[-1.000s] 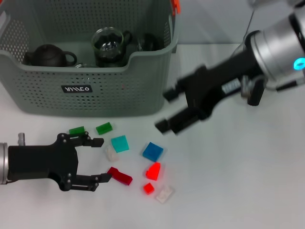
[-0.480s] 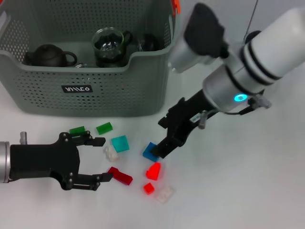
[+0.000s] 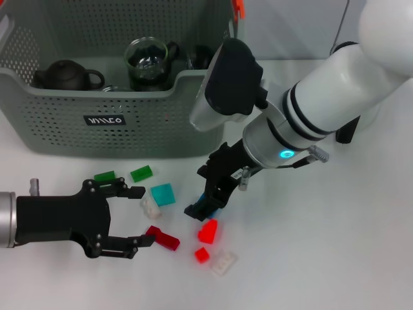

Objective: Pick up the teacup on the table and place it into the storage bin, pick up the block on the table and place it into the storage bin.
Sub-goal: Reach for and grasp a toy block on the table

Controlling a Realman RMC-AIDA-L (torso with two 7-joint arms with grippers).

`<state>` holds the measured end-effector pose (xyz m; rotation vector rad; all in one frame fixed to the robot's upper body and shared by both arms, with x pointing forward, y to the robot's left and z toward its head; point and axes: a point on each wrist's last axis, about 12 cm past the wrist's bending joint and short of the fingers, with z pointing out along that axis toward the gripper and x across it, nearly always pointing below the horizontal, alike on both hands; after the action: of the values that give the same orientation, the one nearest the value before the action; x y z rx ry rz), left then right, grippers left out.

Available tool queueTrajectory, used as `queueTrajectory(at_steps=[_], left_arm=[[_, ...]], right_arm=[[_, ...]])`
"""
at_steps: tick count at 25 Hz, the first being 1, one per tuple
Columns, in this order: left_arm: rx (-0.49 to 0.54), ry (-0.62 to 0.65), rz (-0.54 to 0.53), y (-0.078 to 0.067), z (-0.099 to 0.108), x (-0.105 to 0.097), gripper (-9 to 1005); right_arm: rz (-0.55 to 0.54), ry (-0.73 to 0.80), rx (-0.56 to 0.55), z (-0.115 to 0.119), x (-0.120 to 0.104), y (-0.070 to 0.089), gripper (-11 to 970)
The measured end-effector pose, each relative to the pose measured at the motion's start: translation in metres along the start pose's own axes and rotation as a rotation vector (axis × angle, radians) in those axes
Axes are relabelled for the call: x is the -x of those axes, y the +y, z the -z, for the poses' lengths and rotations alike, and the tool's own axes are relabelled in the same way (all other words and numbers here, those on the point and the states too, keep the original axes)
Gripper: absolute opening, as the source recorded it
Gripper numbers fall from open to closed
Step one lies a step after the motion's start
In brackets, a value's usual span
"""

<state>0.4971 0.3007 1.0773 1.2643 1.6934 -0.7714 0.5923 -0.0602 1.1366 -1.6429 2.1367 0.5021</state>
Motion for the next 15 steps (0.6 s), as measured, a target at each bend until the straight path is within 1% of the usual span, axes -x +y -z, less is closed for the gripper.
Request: queueTrajectory(at_steps=[7,15], left_arm=[[-0.008,-0.005,0.003,-0.002,-0.002,-0.002,847],[-0.006,-0.005,0.003,-0.002,-0.001,-0.003,847]], right_arm=[[0.018,0.0,-0.046,-0.013,-0.002,0.003,883],[0.019,-0.006,-0.056,-0.025,-0.006,0.007,883]])
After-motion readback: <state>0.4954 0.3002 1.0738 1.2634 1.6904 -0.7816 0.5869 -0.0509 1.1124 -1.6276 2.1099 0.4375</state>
